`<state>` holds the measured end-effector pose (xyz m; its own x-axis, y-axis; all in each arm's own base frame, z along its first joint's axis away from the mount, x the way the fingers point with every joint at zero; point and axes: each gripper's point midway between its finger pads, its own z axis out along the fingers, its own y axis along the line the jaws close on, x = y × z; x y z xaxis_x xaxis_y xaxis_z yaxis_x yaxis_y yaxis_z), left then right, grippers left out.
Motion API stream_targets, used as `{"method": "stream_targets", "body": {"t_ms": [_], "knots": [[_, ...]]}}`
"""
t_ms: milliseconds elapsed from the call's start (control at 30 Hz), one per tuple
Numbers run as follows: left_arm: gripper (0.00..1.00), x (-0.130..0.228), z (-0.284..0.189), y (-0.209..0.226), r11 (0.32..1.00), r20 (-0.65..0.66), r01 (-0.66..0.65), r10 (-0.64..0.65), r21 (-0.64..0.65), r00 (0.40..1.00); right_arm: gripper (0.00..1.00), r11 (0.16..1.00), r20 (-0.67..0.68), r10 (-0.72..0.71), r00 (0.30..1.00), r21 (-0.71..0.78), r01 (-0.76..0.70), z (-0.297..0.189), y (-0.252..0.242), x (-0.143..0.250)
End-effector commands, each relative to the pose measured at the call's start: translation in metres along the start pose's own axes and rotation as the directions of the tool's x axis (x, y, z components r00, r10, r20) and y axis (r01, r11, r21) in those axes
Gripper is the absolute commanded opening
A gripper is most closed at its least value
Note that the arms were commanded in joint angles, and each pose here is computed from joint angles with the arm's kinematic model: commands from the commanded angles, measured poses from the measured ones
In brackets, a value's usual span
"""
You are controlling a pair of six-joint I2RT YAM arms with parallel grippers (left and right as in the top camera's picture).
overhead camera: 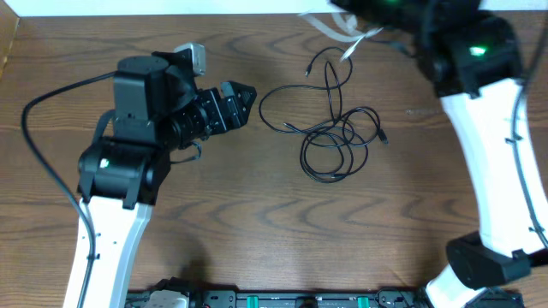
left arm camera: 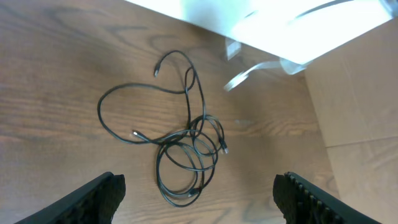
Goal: Untangle cables
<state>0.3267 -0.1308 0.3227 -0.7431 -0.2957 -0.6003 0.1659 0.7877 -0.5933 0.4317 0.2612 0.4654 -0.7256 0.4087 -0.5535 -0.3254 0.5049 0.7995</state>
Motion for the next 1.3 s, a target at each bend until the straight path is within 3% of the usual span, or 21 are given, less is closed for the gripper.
{"method": "stream_targets", "body": {"t_ms": [0, 133, 467, 533, 767, 900, 1000, 1133, 1267], "knots": [[0.82, -0.001, -0.014, -0.014, 0.987, 0.031, -0.16, 0.159, 0.03, 0.987, 0.02, 0.991, -0.105, 0.131, 0.986, -0.009, -0.132, 0.03, 0.003, 0.034], [0.81, -0.001, -0.023, -0.028, 0.939, 0.07, -0.34, 0.336, 0.049, 0.939, 0.02, 0.987, -0.171, 0.158, 0.973, 0.009, -0.159, 0.056, -0.002, 0.06], [0.81, -0.043, -0.03, -0.03, 0.883, 0.229, -0.463, 0.468, -0.077, 0.854, 0.02, 0.982, -0.296, 0.174, 0.939, -0.026, -0.19, 0.07, 0.012, 0.096], [0.76, -0.046, -0.029, -0.031, 0.862, 0.236, -0.499, 0.505, -0.086, 0.831, 0.02, 0.979, -0.317, 0.179, 0.931, -0.036, -0.201, 0.069, 0.015, 0.099], [0.74, -0.042, -0.016, -0.039, 0.847, 0.225, -0.531, 0.52, -0.011, 0.824, 0.02, 0.958, -0.357, 0.259, 0.897, -0.024, -0.286, 0.069, 0.024, 0.11], [0.6, -0.046, -0.017, -0.05, 0.829, 0.26, -0.559, 0.533, 0.03, 0.805, 0.02, 0.959, -0.368, 0.254, 0.895, -0.027, -0.283, 0.07, 0.028, 0.116], [0.58, -0.048, -0.017, -0.052, 0.826, 0.27, -0.563, 0.535, 0.03, 0.8, 0.02, 0.959, -0.374, 0.251, 0.893, -0.03, -0.282, 0.07, 0.03, 0.119], [0.38, -0.048, -0.017, -0.051, 0.827, 0.269, -0.562, 0.535, 0.029, 0.801, 0.01, 0.959, -0.376, 0.25, 0.892, -0.03, -0.281, 0.071, 0.031, 0.12], [0.36, -0.048, -0.017, -0.051, 0.827, 0.269, -0.562, 0.535, 0.029, 0.801, 0.01, 0.958, -0.389, 0.248, 0.887, -0.036, -0.283, 0.07, 0.033, 0.122]]}}
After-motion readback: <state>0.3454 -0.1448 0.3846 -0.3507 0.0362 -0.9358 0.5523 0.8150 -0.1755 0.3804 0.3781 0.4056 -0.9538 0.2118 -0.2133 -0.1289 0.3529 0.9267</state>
